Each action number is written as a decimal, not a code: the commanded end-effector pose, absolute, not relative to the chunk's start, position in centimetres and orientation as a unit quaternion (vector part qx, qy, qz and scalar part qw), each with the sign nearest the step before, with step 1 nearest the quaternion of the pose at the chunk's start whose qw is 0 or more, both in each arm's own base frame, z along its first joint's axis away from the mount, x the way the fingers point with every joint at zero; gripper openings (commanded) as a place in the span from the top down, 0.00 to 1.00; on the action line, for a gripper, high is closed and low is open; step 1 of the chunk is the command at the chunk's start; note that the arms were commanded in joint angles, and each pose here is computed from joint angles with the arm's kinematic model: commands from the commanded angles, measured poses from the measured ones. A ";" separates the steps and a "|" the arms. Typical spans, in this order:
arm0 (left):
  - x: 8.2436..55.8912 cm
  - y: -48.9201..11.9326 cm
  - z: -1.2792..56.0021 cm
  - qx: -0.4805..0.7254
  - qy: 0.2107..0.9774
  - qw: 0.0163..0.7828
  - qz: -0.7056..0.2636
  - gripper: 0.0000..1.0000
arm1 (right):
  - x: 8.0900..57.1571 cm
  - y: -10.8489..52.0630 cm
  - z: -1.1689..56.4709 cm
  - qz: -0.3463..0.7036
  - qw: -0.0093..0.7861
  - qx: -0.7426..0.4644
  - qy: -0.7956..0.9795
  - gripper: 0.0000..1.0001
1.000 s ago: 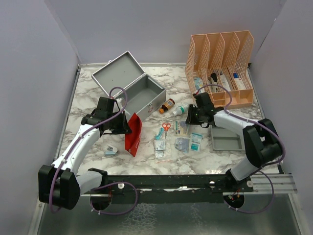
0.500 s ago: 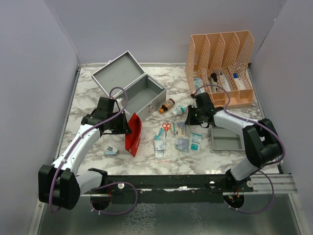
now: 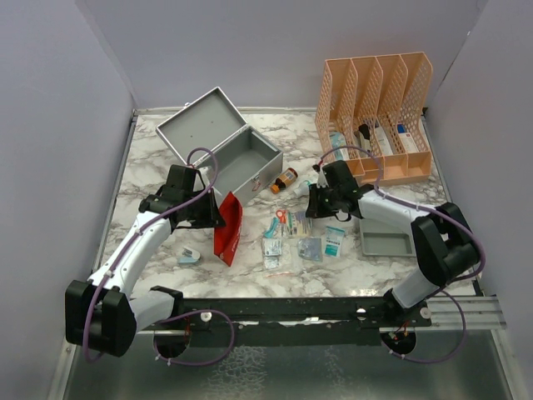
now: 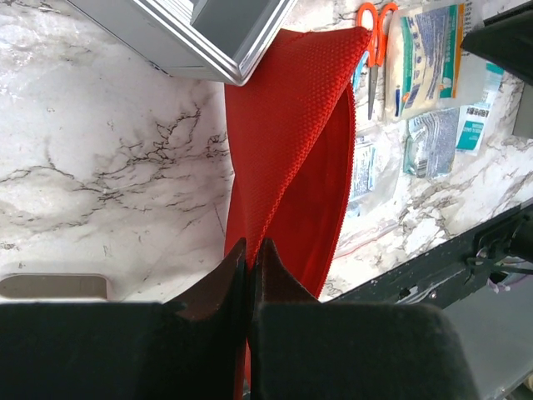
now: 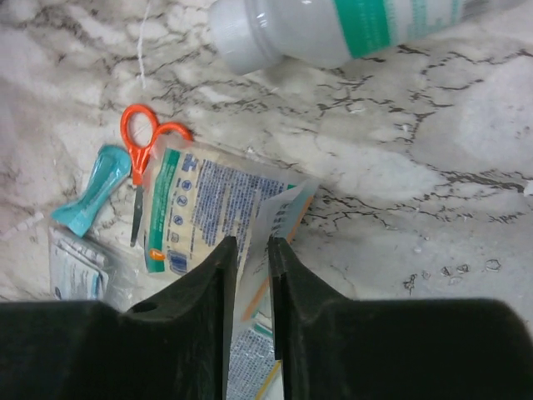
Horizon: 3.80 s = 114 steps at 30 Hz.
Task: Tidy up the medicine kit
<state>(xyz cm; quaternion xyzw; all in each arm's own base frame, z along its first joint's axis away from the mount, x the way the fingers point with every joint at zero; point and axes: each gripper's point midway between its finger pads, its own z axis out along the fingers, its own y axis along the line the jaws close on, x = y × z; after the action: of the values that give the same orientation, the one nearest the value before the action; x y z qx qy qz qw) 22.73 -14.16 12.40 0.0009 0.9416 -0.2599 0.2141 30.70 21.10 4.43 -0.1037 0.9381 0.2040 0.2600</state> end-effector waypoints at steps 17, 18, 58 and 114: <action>23.4 -14.6 12.8 0.005 0.937 0.228 -0.266 1.00 | 32.9 13.6 7.8 0.032 0.362 0.144 0.920 0.77; 23.4 -14.6 12.9 0.005 0.936 0.229 -0.266 1.00 | 32.7 13.1 7.4 0.015 0.357 0.151 0.921 0.77; 23.4 -15.1 12.3 0.008 0.938 0.221 -0.267 1.00 | 30.0 22.9 2.5 0.235 0.238 -0.087 0.938 0.61; 24.4 -15.9 13.5 0.016 0.924 0.256 -0.282 1.00 | 23.7 41.7 26.2 0.468 0.326 0.007 0.821 0.99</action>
<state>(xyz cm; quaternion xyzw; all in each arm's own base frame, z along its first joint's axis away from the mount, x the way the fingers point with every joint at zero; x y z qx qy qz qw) 24.07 -15.69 12.75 0.0128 0.9321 -0.2743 0.2363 22.54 40.23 25.94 -0.0442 0.8215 0.4716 0.3175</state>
